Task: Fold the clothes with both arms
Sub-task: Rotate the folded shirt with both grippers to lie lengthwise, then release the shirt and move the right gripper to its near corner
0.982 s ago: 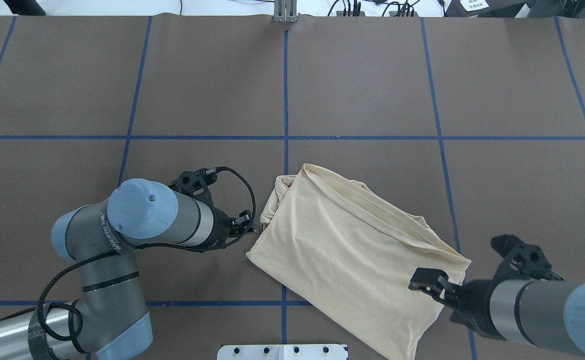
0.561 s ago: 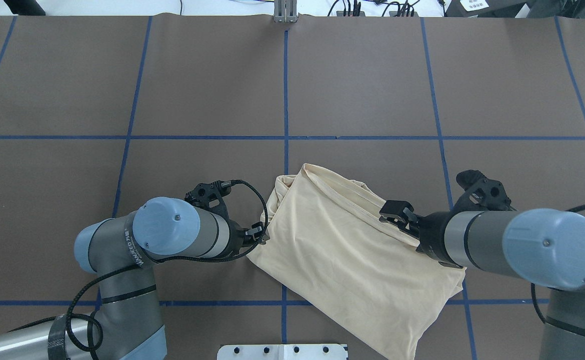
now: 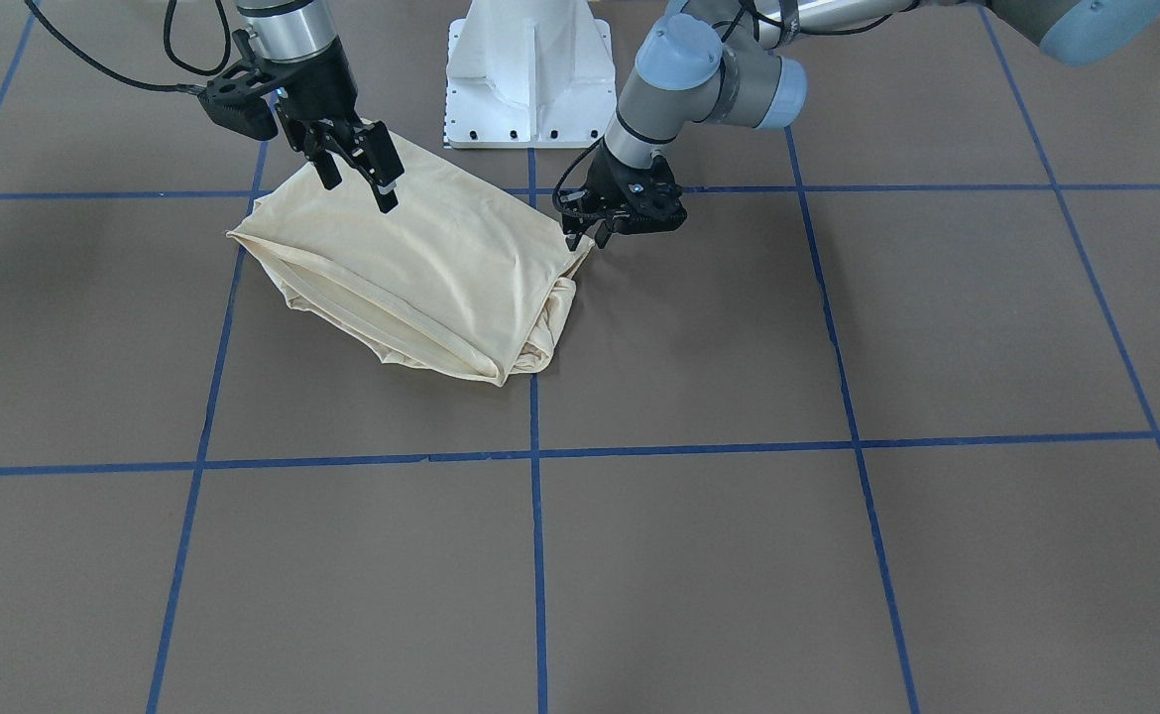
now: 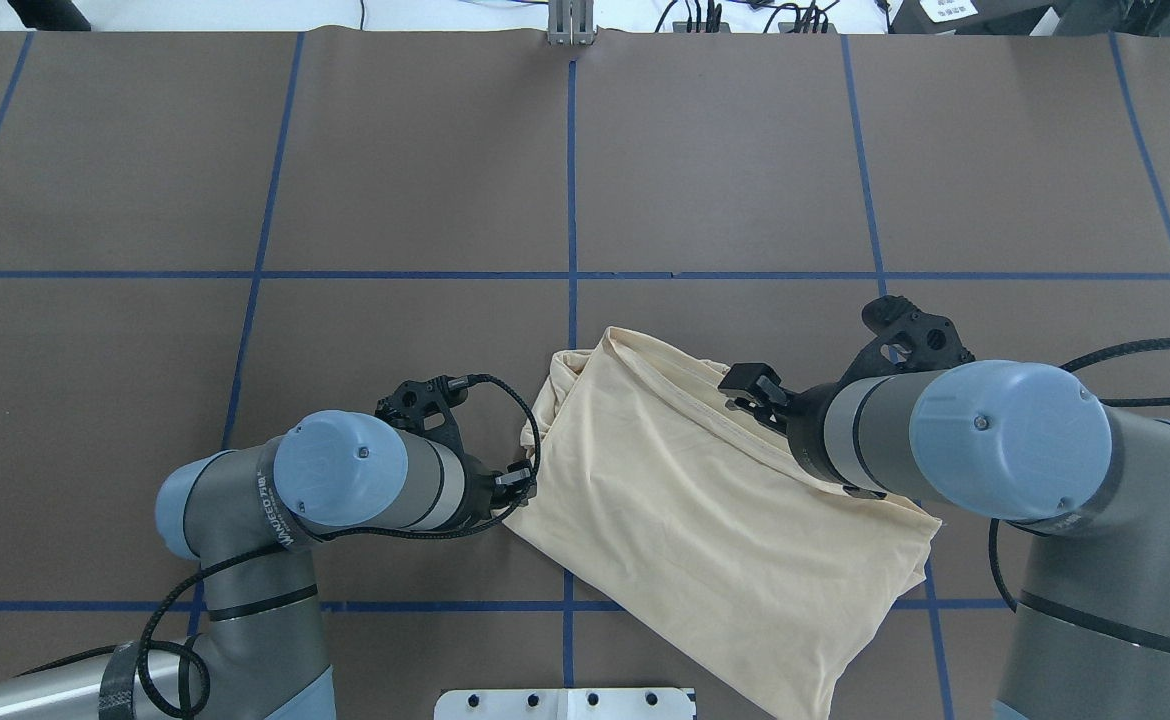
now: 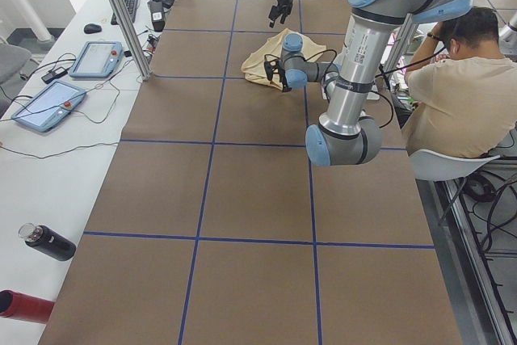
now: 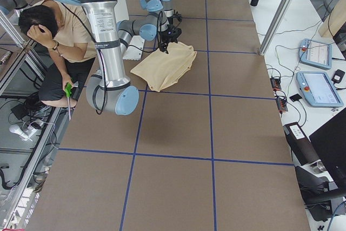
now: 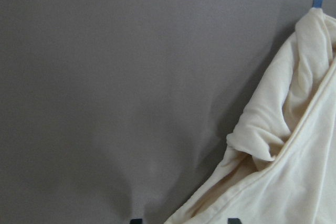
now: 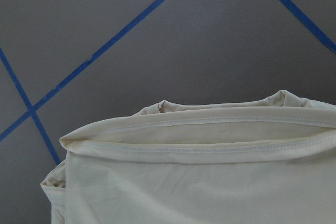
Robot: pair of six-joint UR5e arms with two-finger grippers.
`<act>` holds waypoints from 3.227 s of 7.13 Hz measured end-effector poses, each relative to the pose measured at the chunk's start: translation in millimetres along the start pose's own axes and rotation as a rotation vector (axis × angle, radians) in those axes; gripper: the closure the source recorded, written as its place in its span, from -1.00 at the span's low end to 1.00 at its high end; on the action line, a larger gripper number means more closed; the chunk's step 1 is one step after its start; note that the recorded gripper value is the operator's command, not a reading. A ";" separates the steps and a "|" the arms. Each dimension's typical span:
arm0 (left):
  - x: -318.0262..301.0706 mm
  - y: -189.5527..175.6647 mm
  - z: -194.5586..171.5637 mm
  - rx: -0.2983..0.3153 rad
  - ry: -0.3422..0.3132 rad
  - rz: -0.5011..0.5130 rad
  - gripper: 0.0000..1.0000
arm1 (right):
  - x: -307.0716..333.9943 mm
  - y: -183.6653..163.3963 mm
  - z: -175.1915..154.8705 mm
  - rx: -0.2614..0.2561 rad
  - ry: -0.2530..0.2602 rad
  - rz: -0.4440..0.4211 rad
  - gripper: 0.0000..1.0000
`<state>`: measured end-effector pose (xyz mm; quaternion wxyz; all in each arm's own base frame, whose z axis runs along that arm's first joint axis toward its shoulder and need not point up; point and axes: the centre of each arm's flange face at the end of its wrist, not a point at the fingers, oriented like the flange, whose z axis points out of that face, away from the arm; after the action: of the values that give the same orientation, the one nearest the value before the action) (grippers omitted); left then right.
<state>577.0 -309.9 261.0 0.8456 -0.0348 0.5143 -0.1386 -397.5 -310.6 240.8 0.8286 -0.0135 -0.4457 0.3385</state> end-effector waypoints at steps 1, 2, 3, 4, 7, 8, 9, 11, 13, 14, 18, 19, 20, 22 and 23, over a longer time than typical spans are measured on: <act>-0.4 1.9 0.9 -0.003 -0.002 0.001 0.97 | -0.5 -0.1 1.3 0.002 0.004 0.000 -1.00; -1.0 2.6 1.5 -0.004 -0.003 0.001 1.00 | -0.5 -0.6 3.1 0.004 0.008 0.000 -1.00; -1.0 2.9 0.8 -0.005 -0.003 0.002 1.00 | -0.4 -1.5 4.1 0.007 0.010 0.001 -1.00; 0.4 0.9 -3.6 -0.002 0.004 0.004 1.00 | -0.4 -3.0 6.2 0.011 0.013 0.002 -1.00; 2.1 -61.1 -28.6 0.088 0.022 0.084 1.00 | -0.5 -11.9 15.2 0.031 0.027 0.011 -1.00; 0.2 -102.3 -35.8 0.144 0.014 0.144 1.00 | 0.0 -13.3 18.6 0.034 0.033 0.012 -1.00; 3.8 -149.3 -32.6 0.201 0.017 0.181 1.00 | 0.2 -14.1 22.6 0.039 0.038 0.013 -1.00; 20.1 -246.5 -5.3 0.302 0.068 0.197 0.62 | -7.8 -12.5 28.1 0.044 0.033 0.013 -1.00; 34.5 -304.1 -3.8 0.362 0.091 0.184 -0.13 | -21.7 -4.8 32.7 0.036 0.022 0.015 -1.00; 37.3 -313.5 -6.9 0.372 0.096 0.181 -0.13 | -31.0 6.7 37.7 0.023 0.019 0.014 -1.00; 31.4 -323.8 -13.1 0.383 0.094 0.175 -0.13 | -12.7 100.8 86.4 0.010 0.075 0.137 -0.99; 27.5 -323.3 -14.7 0.384 0.094 0.175 -0.13 | -6.5 119.7 99.9 0.010 0.094 0.199 -0.94; 22.3 -321.2 -17.0 0.384 0.097 0.176 -0.13 | -6.7 130.8 112.1 0.010 0.100 0.262 -0.84; 8.8 -315.9 -24.9 0.385 0.105 0.180 -0.12 | -9.0 136.0 128.6 0.009 0.090 0.384 -0.68; -2.7 -310.5 -35.5 0.388 0.115 0.186 -0.12 | -12.6 133.9 130.6 0.011 0.081 0.434 -0.67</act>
<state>482.9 -604.0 309.3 0.8148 0.1840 0.5266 -0.1580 -573.4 -251.2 266.9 0.7536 -0.1182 -0.3969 0.5105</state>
